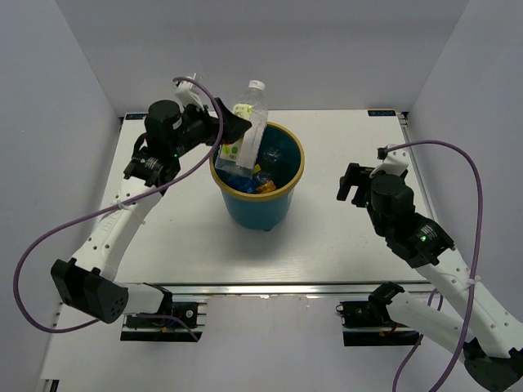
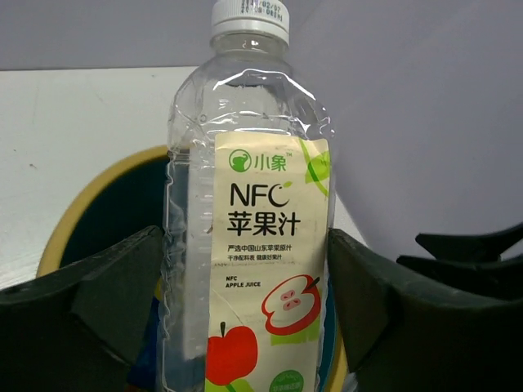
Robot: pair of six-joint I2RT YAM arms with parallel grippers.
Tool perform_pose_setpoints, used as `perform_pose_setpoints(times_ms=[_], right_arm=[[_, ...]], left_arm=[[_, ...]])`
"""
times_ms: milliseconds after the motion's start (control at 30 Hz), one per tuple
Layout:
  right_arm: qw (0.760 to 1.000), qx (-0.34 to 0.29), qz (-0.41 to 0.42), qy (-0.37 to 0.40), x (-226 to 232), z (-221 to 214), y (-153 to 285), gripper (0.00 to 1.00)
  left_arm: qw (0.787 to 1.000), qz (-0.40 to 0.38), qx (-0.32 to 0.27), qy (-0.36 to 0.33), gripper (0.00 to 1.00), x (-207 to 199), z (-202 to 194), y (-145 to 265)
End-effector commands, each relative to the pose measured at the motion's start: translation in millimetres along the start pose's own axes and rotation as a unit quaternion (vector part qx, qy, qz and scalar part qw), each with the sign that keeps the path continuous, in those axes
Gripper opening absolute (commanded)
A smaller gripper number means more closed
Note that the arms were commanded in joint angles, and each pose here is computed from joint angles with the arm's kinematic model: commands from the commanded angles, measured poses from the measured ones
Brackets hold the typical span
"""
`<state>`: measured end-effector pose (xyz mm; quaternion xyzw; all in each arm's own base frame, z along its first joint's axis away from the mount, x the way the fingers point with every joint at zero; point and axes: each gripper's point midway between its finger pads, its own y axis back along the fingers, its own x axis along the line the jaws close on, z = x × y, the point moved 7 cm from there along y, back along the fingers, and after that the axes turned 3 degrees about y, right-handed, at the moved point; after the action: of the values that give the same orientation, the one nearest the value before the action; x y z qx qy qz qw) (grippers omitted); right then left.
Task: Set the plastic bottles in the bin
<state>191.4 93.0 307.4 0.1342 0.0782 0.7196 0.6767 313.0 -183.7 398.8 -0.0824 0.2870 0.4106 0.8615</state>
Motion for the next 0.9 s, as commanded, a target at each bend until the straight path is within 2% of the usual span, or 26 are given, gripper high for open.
perform_pose_setpoints(times_ms=[0,33,267,300,433,467,533,567,600,667,700,733,800,867], right_arm=[[1.0,-0.017,-0.015,-0.011,-4,5,0,0.89],[1.0,-0.018,-0.012,-0.012,-3,5,-1,0.89],[1.0,-0.003,-0.013,-0.009,0,-1,-8,0.89],[1.0,0.001,-0.018,-0.008,0,-2,-10,0.89],[0.998,0.021,-0.053,-0.011,-11,-6,-16,0.89],[0.998,0.03,-0.05,-0.015,-13,-7,-18,0.89],[0.996,0.048,-0.071,-0.031,-30,-10,-27,0.89],[0.996,0.06,-0.045,-0.041,-30,-13,-29,0.89],[0.994,0.068,-0.067,-0.053,-46,-17,-35,0.89],[0.994,0.075,-0.054,-0.066,-52,-21,-40,0.89],[0.992,0.078,-0.065,-0.07,-60,-23,-42,0.89],[0.992,0.085,-0.067,-0.071,-62,-29,-44,0.89],[0.99,0.095,-0.07,-0.074,-65,-33,-47,0.89],[0.99,0.1,-0.072,-0.074,-66,-35,-48,0.89]], left_arm=[[0.994,-0.085,-0.056,-0.025,0.93,-42,27,35],[0.994,-0.086,-0.058,-0.027,0.98,-43,28,37],[0.995,-0.08,-0.055,-0.038,0.98,-53,48,34],[0.997,-0.058,-0.041,-0.033,0.98,-47,46,29],[0.992,0.089,-0.087,-0.036,0.98,-23,70,30],[0.978,0.164,-0.121,-0.035,0.98,-6,80,34],[0.961,0.239,-0.138,-0.025,0.98,25,89,44],[0.956,0.255,-0.144,-0.002,0.98,39,92,49],[0.951,0.275,-0.137,0.02,0.98,61,84,51],[0.923,0.339,-0.169,0.072,0.98,109,90,76],[0.908,0.37,-0.173,0.089,0.98,128,83,84],[0.881,0.426,-0.169,0.115,0.98,166,68,100],[0.847,0.484,-0.154,0.159,0.98,204,43,118],[0.805,0.545,-0.123,0.201,0.98,232,-1,130]])
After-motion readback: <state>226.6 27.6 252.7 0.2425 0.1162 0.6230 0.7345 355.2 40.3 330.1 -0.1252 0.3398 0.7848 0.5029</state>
